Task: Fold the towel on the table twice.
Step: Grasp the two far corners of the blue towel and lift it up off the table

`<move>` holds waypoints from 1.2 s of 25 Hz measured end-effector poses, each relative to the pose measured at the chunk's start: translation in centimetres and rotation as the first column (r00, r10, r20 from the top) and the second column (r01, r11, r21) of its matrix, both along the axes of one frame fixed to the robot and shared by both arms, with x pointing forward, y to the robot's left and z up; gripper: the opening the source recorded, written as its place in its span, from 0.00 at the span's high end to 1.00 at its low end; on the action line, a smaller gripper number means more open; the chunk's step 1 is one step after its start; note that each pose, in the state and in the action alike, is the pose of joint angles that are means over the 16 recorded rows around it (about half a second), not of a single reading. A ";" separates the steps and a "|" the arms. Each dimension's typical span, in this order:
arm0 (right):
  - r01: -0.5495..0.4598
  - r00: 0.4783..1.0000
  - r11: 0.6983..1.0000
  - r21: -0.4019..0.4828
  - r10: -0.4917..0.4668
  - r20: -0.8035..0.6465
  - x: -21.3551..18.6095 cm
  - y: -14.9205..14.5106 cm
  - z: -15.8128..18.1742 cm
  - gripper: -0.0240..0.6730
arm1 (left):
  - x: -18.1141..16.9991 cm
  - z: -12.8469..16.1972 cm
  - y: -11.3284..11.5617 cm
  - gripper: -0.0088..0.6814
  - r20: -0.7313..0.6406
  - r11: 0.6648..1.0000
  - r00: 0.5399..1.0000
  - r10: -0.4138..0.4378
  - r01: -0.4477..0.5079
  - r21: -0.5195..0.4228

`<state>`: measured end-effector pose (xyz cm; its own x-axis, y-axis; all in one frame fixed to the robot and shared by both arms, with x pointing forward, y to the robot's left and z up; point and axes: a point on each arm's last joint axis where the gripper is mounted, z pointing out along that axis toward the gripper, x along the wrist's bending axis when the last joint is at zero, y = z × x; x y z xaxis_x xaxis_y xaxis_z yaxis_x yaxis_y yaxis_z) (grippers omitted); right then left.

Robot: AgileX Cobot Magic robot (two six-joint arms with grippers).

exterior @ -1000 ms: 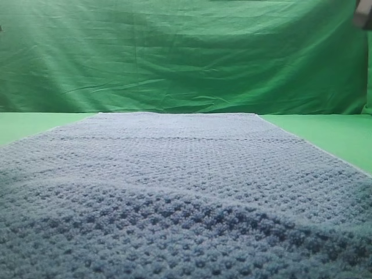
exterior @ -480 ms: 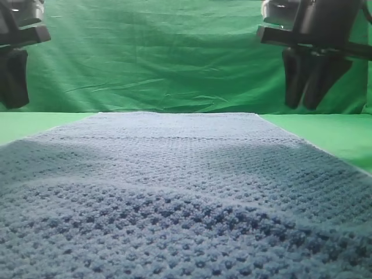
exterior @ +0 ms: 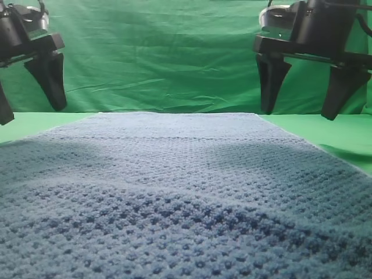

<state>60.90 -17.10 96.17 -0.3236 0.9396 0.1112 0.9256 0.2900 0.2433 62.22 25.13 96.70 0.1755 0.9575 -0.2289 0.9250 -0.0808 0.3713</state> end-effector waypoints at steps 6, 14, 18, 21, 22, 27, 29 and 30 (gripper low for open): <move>0.002 1.000 1.000 -0.007 -0.002 -0.024 0.3 0.1 -1.3 0.04 | 0.4 -0.9 0.0 0.06 -0.007 1.000 1.000 0.012 -0.012 -0.004; 0.005 0.999 1.000 -0.011 -0.006 -0.036 0.6 0.2 -2.4 0.05 | 0.6 -1.9 0.0 0.06 -0.027 1.000 1.000 0.013 -0.013 -0.003; 0.004 0.999 1.000 -0.013 -0.005 -0.033 0.7 0.2 -2.5 0.09 | 0.7 -2.3 -0.1 0.11 -0.046 1.000 0.999 0.009 -0.009 -0.004; 0.002 1.000 1.000 -0.017 -0.002 -0.031 0.8 0.2 -2.6 0.16 | 0.6 -2.5 -0.1 0.20 -0.063 1.000 0.998 0.004 -0.005 -0.007; 0.001 1.000 1.000 -0.018 -0.001 -0.030 0.8 0.2 -2.6 0.20 | 0.6 -2.5 -0.1 0.25 -0.069 1.000 0.998 0.001 -0.002 -0.008; -0.002 1.000 1.000 -0.022 0.001 -0.028 1.0 0.2 -2.8 0.46 | 0.5 -2.8 -0.2 0.53 -0.096 1.000 0.995 -0.015 0.014 -0.012; -0.003 1.000 1.000 -0.023 0.002 -0.027 1.1 0.2 -2.9 0.58 | 0.4 -2.9 -0.2 0.64 -0.105 1.000 0.994 -0.022 0.021 -0.013; -0.004 1.000 1.000 -0.023 0.003 -0.027 1.2 0.2 -2.9 0.63 | 0.4 -3.0 -0.2 0.70 -0.109 1.000 0.994 -0.025 0.024 -0.014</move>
